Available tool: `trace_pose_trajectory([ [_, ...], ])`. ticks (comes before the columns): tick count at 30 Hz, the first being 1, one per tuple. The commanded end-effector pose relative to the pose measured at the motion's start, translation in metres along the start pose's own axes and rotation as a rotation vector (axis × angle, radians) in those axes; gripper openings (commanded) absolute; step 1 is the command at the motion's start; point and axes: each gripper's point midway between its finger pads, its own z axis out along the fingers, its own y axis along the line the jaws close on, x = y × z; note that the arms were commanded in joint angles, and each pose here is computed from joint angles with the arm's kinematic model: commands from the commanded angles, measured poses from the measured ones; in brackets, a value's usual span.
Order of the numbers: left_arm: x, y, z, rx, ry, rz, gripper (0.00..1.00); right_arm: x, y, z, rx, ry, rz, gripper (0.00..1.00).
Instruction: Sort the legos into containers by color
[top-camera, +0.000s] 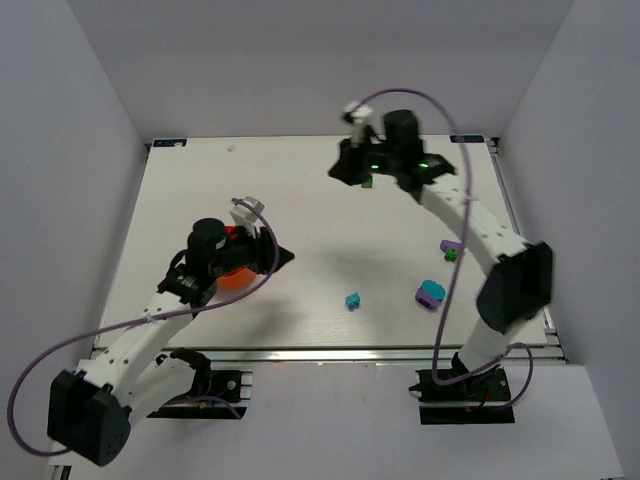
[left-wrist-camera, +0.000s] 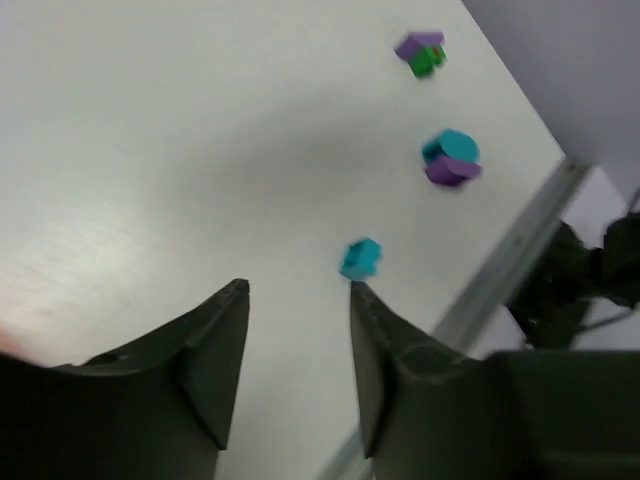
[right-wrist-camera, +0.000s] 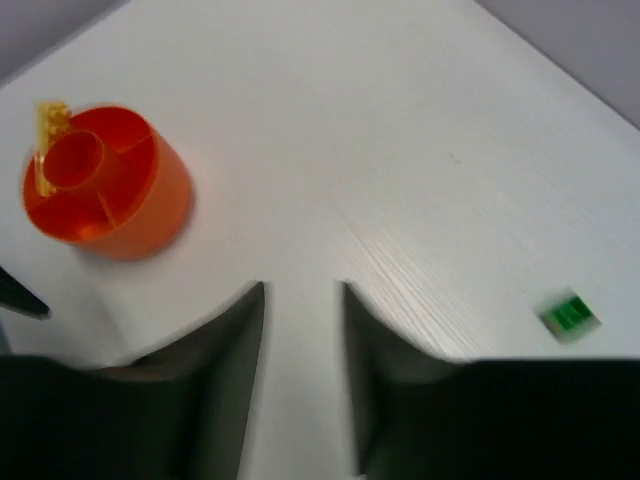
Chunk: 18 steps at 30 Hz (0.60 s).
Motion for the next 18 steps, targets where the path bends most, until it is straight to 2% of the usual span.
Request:
trace_pose_trajectory([
  [1, 0.009, -0.042, 0.013, 0.178, 0.094, -0.074, 0.57, 0.040, -0.005, -0.073, -0.036, 0.020, 0.189, 0.55],
  [2, 0.015, -0.043, 0.017, 0.168, 0.127, -0.081, 0.61, 0.053, -0.027, -0.096, 0.016, 0.006, 0.234, 0.68],
  [4, 0.034, -0.052, 0.037, 0.167, 0.214, -0.075, 0.67, 0.078, -0.012, -0.122, -0.015, -0.003, 0.246, 0.89],
  [6, 0.059, -0.057, 0.051, 0.147, 0.315, -0.069, 0.69, 0.095, -0.024, -0.146, 0.024, -0.015, 0.297, 0.89],
  [7, 0.076, -0.063, 0.068, 0.122, 0.383, -0.042, 0.71, 0.103, -0.015, -0.154, 0.002, -0.034, 0.313, 0.89],
  [9, 0.097, -0.065, 0.079, 0.074, 0.462, -0.010, 0.72, 0.109, -0.036, -0.177, 0.078, -0.075, 0.354, 0.80],
  [10, 0.097, -0.070, 0.089, 0.029, 0.457, 0.042, 0.73, 0.110, -0.042, -0.185, 0.089, -0.090, 0.366, 0.60],
  [11, 0.112, -0.065, 0.095, -0.014, 0.503, 0.064, 0.73, 0.116, -0.051, -0.194, 0.111, -0.104, 0.419, 0.48],
  [13, 0.107, -0.062, 0.108, -0.075, 0.481, 0.145, 0.73, 0.123, -0.059, -0.208, 0.083, -0.150, 0.484, 0.29],
  [15, 0.125, -0.064, 0.118, -0.092, 0.528, 0.220, 0.73, 0.126, -0.059, -0.214, 0.037, -0.187, 0.495, 0.24],
  [16, 0.118, -0.064, 0.124, -0.120, 0.519, 0.277, 0.73, 0.128, -0.068, -0.223, 0.063, -0.197, 0.503, 0.24],
  [18, 0.133, -0.064, 0.135, -0.145, 0.561, 0.351, 0.73, 0.129, -0.068, -0.229, 0.070, -0.186, 0.494, 0.27],
])
